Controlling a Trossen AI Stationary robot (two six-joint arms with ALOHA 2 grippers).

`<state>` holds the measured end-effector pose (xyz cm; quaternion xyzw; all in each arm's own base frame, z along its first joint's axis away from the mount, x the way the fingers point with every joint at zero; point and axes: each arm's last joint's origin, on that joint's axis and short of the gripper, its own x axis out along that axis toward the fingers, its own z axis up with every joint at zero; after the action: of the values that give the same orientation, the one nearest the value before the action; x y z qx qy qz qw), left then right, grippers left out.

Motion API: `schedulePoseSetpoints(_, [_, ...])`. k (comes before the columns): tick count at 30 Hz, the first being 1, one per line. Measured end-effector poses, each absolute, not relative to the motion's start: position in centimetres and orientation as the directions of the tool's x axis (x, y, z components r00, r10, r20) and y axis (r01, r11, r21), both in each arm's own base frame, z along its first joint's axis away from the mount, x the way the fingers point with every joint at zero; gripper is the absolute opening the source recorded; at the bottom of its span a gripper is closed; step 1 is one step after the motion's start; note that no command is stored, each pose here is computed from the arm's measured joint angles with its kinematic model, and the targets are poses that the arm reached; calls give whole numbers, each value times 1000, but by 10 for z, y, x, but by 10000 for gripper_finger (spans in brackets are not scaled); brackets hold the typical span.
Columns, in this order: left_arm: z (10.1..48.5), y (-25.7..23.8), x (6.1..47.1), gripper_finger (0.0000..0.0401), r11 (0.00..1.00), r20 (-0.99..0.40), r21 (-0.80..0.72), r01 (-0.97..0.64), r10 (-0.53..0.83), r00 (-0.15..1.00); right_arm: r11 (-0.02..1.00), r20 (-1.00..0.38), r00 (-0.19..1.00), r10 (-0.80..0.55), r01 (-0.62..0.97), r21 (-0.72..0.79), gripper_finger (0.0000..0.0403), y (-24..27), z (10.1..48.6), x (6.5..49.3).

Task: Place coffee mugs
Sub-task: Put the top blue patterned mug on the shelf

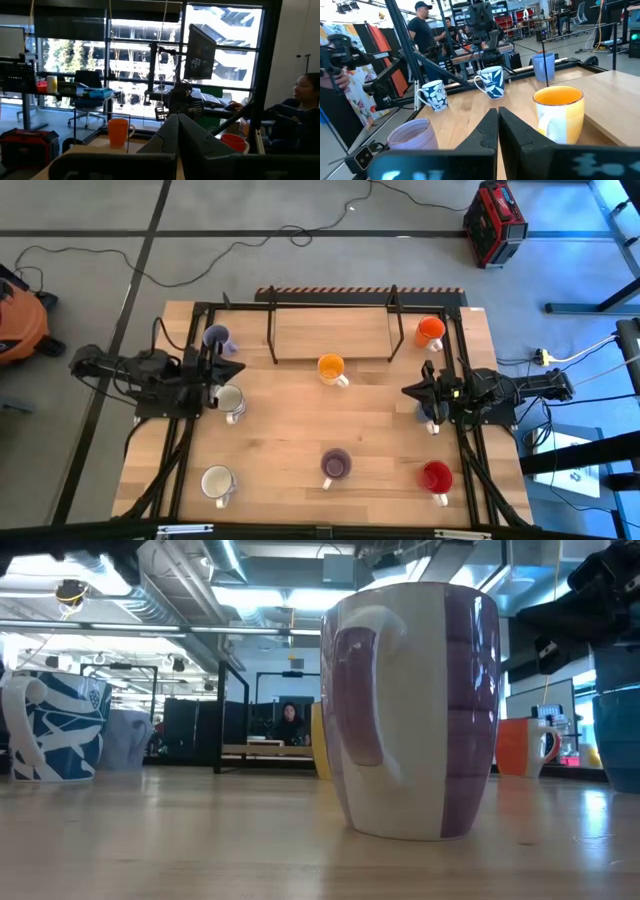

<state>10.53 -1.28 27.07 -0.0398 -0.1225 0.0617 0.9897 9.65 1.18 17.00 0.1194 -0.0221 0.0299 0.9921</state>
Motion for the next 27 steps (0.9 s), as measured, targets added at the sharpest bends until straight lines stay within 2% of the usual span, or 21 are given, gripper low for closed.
schedulePoseSetpoints(7, [315, -17, 127, 0, 989, 239, -97, -114, 134, 962, 970, 57, 998, 0, -14, 241, 3, 10, 171, 97])
schedulePoseSetpoints(15, [372, -19, 130, 0, 983, 511, -183, -22, 115, 852, 956, 59, 998, 0, -17, 294, 3, 10, 171, 97])
schedulePoseSetpoints(17, [381, -20, 130, 0, 982, 546, -185, 28, 79, 834, 955, 59, 998, 0, -18, 295, 3, 10, 171, 97])
schedulePoseSetpoints(20, [391, -19, 126, 0, 987, 563, -155, -33, 115, 819, 955, 61, 998, 2, -20, 296, 3, 10, 171, 97])
schedulePoseSetpoints(23, [392, -16, 129, 0, 971, 497, -204, -129, 216, 840, 955, 61, 998, 2, -20, 296, 3, 10, 171, 97])
schedulePoseSetpoints(27, [376, -19, 148, 0, 961, 264, -208, -182, 234, 936, 955, 61, 998, -19, 0, 297, 3, 10, 171, 97])
